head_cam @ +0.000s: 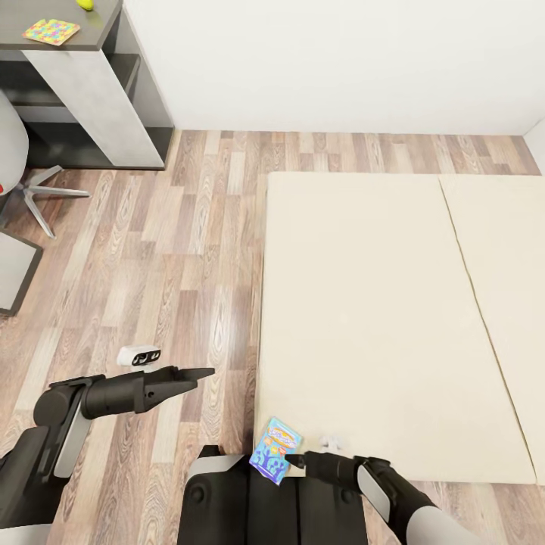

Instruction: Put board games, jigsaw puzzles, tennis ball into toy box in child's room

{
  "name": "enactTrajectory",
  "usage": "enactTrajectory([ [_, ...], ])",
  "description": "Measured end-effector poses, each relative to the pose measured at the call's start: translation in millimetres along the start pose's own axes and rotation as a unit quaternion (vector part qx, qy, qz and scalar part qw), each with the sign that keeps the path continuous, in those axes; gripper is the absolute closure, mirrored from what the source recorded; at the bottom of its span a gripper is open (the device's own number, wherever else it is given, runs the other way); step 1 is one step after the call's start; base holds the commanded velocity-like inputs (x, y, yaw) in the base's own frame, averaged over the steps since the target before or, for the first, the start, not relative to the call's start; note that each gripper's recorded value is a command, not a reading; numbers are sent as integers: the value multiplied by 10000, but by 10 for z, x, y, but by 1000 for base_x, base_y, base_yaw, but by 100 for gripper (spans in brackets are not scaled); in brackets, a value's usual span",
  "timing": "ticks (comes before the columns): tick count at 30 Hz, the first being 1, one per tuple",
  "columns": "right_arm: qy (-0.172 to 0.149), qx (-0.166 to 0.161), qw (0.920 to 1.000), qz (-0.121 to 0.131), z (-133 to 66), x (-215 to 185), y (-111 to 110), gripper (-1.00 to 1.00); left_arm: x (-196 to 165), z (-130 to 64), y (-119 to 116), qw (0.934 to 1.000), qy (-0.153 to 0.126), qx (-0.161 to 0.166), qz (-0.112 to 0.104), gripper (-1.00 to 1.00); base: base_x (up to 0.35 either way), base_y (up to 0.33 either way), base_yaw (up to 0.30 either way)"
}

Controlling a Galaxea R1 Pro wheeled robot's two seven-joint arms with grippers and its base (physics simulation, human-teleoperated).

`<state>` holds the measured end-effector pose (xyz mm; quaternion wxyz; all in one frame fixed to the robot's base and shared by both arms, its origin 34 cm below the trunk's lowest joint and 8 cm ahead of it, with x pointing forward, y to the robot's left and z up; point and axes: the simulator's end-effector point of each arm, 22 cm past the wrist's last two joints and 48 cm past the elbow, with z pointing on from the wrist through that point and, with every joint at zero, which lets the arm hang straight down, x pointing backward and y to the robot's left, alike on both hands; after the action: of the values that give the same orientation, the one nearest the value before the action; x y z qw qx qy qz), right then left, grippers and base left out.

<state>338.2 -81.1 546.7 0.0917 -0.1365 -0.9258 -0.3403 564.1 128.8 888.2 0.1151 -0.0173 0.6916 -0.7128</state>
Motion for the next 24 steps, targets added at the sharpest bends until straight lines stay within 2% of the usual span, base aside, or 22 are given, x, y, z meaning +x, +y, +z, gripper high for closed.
enactTrajectory([
  [11, -244, -156, 9993, -236, -5, -262, 187, -100, 6, 5, 0, 10000, 4, 5, -3, -100, 0, 0, 0],
  [24, -293, -169, 9990, -287, -9, -326, 218, -100, 6, 6, 1, 10000, 7, 2, -2, -100, 0, 0, 0],
])
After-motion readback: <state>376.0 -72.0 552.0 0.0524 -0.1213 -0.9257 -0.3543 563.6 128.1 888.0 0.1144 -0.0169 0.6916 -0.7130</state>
